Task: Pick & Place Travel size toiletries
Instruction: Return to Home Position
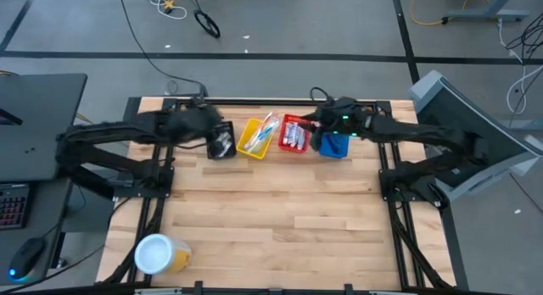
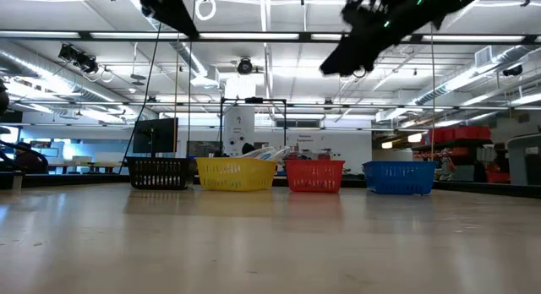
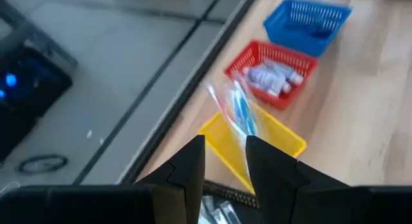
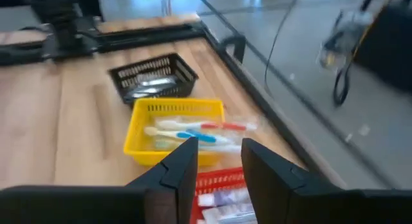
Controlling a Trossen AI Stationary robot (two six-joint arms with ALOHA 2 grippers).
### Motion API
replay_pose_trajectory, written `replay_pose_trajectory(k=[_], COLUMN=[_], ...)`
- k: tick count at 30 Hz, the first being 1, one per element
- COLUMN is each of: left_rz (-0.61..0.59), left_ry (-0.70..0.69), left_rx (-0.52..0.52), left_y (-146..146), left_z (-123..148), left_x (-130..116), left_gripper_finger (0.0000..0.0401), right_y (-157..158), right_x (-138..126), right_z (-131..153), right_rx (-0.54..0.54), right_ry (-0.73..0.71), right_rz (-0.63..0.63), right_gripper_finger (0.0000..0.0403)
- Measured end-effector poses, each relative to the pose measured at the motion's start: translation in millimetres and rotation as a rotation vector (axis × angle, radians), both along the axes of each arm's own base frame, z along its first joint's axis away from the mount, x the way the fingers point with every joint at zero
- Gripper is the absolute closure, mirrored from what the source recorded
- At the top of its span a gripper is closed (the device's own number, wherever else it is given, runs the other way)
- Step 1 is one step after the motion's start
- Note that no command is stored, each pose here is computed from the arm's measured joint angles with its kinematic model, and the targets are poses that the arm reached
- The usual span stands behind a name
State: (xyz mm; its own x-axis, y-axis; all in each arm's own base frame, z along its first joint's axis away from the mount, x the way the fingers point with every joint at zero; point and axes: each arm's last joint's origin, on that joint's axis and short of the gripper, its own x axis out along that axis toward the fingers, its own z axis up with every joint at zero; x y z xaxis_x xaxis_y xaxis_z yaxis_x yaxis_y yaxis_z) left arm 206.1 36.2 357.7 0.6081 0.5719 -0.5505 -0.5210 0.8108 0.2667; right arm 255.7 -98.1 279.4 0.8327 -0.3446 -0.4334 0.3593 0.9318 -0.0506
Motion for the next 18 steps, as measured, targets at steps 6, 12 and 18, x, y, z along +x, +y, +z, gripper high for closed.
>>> replay_pose_trajectory(k=[6, 12, 18], left_rz=[-0.173, -0.264, -0.265], left_ry=[-0.197, -0.446, -0.604], left_rx=[0.03, 0.094, 0.143], left_y=[-9.4, -15.5, -17.7], left_z=[-12.2, -48.2, -85.2], left_x=[-55.5, -93.2, -114.2], left_gripper_finger=[0.028, 0.028, 0.028], right_y=[33.6, 54.8, 67.6], right_x=[-57.1, -105.6, -136.2], right_z=[32.9, 45.9, 27.9], right_rx=[-0.105, -0.098, -0.123], right_ry=[0.114, 0.117, -0.05], right_rz=[0.207, 0.264, 0.358], right_gripper_finger=[0.0335, 0.0396, 0.0399])
